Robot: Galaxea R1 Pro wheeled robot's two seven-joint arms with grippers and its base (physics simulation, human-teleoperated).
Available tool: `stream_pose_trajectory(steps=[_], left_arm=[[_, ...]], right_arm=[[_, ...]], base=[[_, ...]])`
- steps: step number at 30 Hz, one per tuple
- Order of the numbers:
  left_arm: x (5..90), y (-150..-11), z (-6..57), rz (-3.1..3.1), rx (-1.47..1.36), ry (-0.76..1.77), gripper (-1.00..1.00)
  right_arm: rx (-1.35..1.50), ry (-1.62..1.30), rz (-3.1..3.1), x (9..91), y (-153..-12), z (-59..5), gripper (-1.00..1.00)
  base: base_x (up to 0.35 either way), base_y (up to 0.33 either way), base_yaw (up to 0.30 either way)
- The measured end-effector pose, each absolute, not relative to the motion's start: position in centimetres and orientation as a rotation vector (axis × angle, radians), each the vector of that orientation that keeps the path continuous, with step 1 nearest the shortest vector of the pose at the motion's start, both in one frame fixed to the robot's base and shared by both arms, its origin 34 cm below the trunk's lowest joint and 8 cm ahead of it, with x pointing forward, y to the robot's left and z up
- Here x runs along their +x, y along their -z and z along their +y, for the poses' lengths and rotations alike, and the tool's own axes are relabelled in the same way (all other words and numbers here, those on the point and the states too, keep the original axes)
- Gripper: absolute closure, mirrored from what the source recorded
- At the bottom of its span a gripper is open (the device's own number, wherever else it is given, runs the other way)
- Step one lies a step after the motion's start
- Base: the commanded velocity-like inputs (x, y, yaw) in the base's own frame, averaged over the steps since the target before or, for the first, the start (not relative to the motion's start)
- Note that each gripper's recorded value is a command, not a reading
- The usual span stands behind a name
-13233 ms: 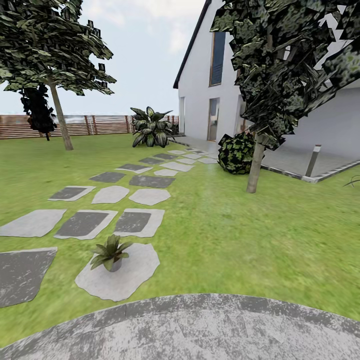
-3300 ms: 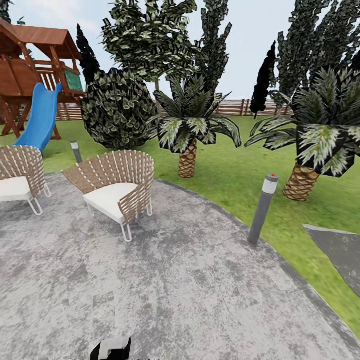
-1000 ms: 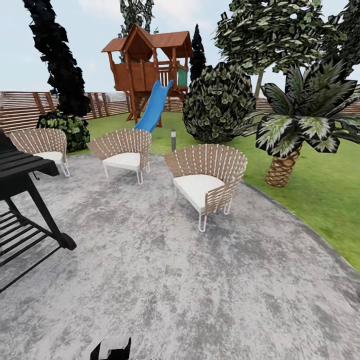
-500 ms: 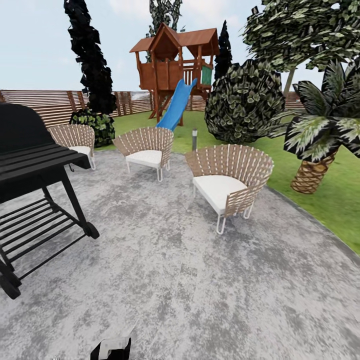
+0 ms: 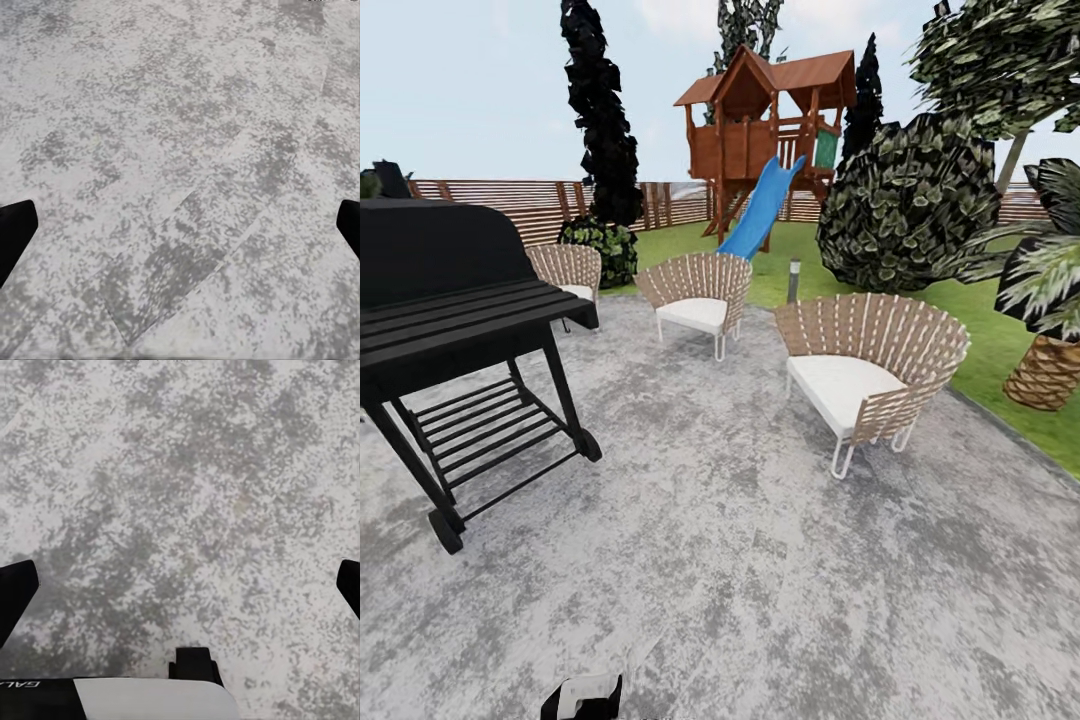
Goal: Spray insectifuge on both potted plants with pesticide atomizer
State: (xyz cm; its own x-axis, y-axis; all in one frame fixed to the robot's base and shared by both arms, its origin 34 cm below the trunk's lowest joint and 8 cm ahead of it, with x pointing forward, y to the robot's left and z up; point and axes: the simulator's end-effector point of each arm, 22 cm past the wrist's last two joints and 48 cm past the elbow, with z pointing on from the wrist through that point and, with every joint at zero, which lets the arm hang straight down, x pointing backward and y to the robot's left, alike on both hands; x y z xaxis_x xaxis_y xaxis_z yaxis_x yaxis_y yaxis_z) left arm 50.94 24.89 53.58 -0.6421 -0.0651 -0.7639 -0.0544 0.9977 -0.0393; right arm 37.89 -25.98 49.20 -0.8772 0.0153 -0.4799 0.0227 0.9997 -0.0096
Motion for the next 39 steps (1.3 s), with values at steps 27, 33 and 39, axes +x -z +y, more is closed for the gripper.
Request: stream_pose_trajectory(steps=[27, 33, 39], left_arm=[[50.77, -53.37, 24.87, 2.275, -0.083, 0.016, -1.0], [50.7, -53.28, 24.89, 2.277, -0.083, 0.016, -1.0], [50.6, -53.15, 24.89, 2.281, -0.083, 0.015, -1.0]], right_arm=[[0.021, 0.016, 2.646, 37.71, -49.07, -25.85, -1.0], [0.022, 0.017, 2.649, 37.62, -49.0, -25.88, -1.0], [0.022, 0.018, 2.652, 37.52, -48.93, -25.9, -1.0]], base=[[0.0, 0.0, 0.087], [0.0, 0.0, 0.207], [0.0, 0.0, 0.228]])
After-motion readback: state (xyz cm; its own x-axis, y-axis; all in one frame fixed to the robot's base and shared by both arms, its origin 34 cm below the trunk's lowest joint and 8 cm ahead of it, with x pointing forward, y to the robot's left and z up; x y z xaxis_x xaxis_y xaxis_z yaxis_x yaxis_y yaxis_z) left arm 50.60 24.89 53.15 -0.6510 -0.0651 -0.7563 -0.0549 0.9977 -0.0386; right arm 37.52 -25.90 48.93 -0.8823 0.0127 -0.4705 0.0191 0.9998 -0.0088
